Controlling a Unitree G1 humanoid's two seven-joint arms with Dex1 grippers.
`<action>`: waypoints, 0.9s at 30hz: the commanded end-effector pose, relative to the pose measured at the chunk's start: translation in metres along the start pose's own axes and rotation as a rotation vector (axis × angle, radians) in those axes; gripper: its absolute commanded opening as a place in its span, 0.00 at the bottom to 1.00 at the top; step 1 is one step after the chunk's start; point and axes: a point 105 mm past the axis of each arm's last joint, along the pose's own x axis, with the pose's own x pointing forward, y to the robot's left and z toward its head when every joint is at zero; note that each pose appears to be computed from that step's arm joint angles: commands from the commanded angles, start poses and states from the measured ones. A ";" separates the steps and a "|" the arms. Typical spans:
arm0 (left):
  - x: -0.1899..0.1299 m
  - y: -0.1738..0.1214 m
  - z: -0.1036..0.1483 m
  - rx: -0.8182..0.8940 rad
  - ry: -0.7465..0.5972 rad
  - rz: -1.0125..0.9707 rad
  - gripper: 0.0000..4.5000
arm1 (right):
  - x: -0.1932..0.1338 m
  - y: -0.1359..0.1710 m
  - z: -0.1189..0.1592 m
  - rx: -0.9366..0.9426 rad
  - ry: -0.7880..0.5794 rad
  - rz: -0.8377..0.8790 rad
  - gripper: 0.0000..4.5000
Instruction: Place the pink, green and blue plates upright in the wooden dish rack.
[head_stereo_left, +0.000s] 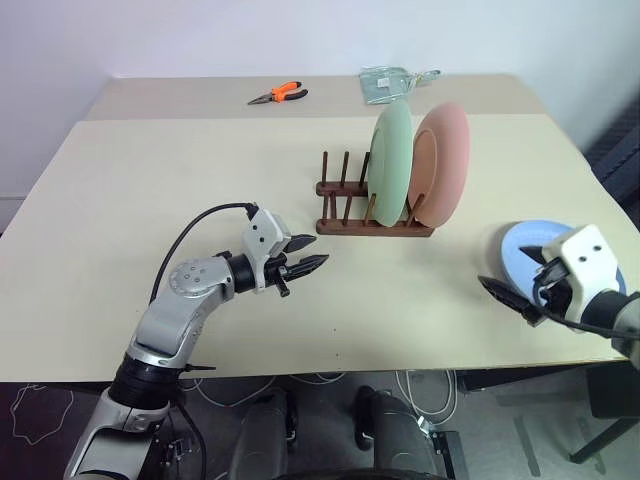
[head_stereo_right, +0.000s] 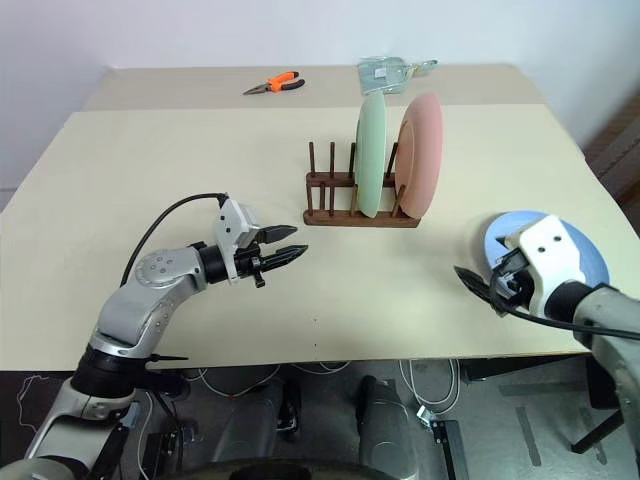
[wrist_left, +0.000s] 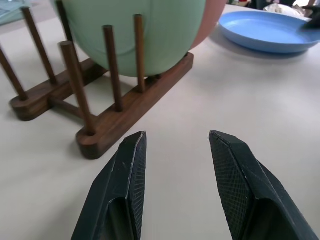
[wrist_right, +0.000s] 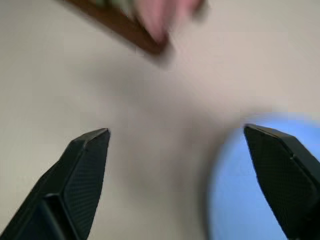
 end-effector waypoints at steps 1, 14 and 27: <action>0.004 -0.006 0.012 0.048 -0.041 -0.035 0.45 | 0.006 -0.012 -0.015 -0.041 0.053 -0.108 0.91; 0.003 -0.009 0.010 0.051 -0.032 -0.037 0.45 | 0.011 -0.027 -0.002 -0.107 0.029 -0.202 0.01; -0.008 0.015 0.003 0.032 -0.022 0.078 0.45 | -0.080 -0.023 0.244 0.041 -1.074 -0.098 0.01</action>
